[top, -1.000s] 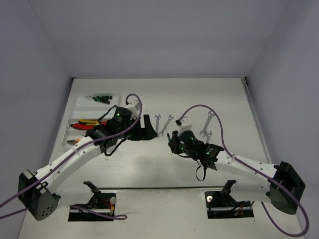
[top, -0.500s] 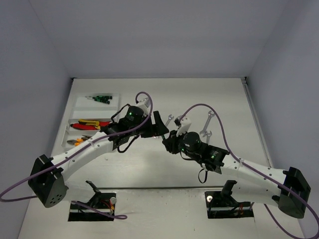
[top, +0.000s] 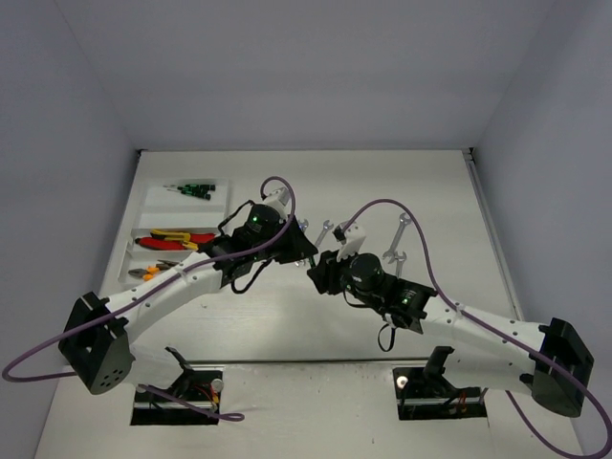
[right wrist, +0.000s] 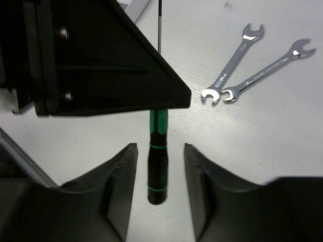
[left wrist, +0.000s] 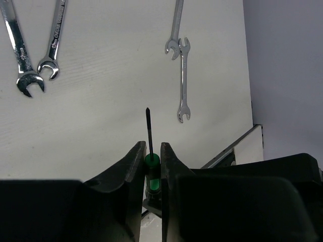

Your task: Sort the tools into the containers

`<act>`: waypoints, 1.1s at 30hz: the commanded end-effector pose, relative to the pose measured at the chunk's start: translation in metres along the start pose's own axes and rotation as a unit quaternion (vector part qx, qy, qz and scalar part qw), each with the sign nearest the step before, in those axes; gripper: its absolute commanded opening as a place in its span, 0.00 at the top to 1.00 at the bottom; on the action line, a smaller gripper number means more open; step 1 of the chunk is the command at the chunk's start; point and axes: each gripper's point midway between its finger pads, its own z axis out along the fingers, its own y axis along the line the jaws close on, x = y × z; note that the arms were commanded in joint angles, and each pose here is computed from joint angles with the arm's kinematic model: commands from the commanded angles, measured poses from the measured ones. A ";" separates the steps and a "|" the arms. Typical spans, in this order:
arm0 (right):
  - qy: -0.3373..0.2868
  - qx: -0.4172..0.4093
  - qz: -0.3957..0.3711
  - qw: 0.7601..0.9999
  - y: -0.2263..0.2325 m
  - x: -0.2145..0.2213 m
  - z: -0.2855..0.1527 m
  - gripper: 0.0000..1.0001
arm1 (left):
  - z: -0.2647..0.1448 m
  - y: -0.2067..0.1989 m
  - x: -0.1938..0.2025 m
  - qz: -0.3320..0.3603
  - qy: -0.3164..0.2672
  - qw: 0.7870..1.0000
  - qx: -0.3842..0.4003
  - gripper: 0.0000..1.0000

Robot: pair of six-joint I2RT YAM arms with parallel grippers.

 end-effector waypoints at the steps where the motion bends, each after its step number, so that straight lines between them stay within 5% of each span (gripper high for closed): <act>1: -0.076 -0.002 0.008 0.997 0.011 -0.048 -0.001 0.51 | -0.019 -0.017 -0.055 -0.018 -0.084 0.996 0.020 1.00; 4: -0.082 0.015 0.007 0.996 0.002 -0.049 -0.007 0.31 | -0.025 0.007 -0.085 -0.050 -0.113 0.992 0.001 1.00; 8: -0.089 0.054 0.001 0.995 -0.018 -0.046 -0.016 0.19 | -0.047 0.073 -0.156 -0.114 -0.206 0.971 -0.046 1.00; 15: -0.078 0.085 -0.015 0.993 -0.038 -0.033 -0.022 0.16 | -0.081 0.186 -0.265 -0.234 -0.349 0.903 -0.086 1.00; 23: -0.068 0.104 -0.034 0.992 -0.052 -0.024 -0.023 0.16 | -0.065 0.300 -0.332 -0.293 -0.358 0.879 -0.120 1.00; 25: -0.064 0.108 -0.035 0.992 -0.055 -0.022 -0.022 0.15 | -0.060 0.325 -0.341 -0.302 -0.360 0.873 -0.127 0.95; 33: -0.052 0.117 -0.039 0.991 -0.061 -0.016 -0.018 0.15 | -0.073 0.355 -0.348 -0.289 -0.373 0.868 -0.157 0.35</act>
